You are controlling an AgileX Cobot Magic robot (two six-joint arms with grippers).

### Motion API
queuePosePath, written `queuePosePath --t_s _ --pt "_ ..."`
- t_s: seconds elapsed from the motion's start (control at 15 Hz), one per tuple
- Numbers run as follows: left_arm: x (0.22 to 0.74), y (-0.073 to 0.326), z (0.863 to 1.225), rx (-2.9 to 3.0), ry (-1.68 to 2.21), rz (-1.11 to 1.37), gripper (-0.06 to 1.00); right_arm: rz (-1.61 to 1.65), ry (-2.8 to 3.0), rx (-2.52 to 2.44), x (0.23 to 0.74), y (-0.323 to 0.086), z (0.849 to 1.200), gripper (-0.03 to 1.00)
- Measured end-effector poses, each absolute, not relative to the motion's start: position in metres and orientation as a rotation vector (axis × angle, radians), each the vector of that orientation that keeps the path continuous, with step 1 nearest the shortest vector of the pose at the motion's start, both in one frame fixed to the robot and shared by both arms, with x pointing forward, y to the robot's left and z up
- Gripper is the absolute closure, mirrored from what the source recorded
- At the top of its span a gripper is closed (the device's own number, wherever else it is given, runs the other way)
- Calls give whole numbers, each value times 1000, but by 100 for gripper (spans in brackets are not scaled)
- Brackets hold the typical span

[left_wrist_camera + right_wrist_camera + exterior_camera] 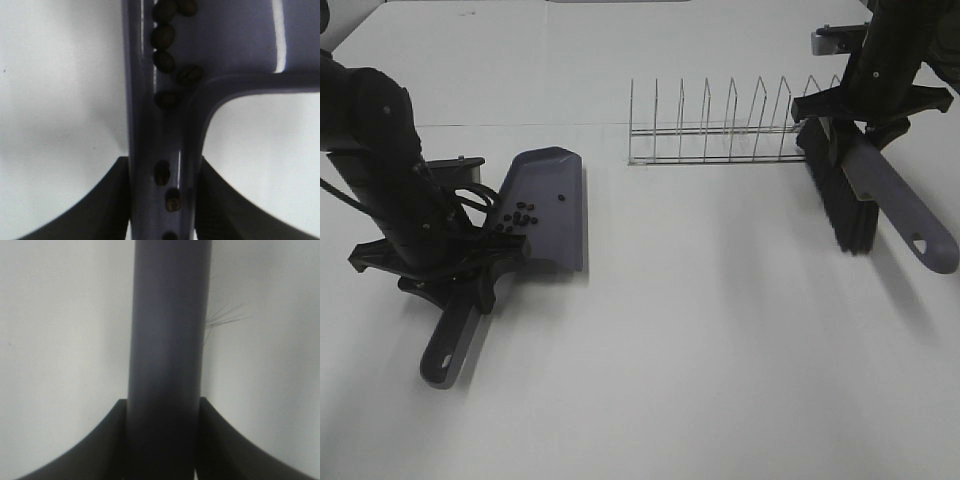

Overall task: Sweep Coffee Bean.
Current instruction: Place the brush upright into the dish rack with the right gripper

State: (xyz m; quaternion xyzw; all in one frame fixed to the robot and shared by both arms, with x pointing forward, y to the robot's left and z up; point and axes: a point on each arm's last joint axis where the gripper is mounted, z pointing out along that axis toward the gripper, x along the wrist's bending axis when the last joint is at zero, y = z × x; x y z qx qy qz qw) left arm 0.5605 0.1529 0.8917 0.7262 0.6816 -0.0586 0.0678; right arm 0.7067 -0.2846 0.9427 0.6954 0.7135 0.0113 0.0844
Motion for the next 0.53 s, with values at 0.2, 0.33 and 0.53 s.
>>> queuePosePath --t_s 0.2,0.33,0.53 --pt "561 153 892 2188 2054 -177 62 -45 2153 2114 698 -286 951 69" --pt "561 153 892 2198 2042 -176 62 12 2153 2129 699 -283 954 69" --pt "561 153 892 2204 2035 -175 62 118 2129 2103 706 -280 953 69"
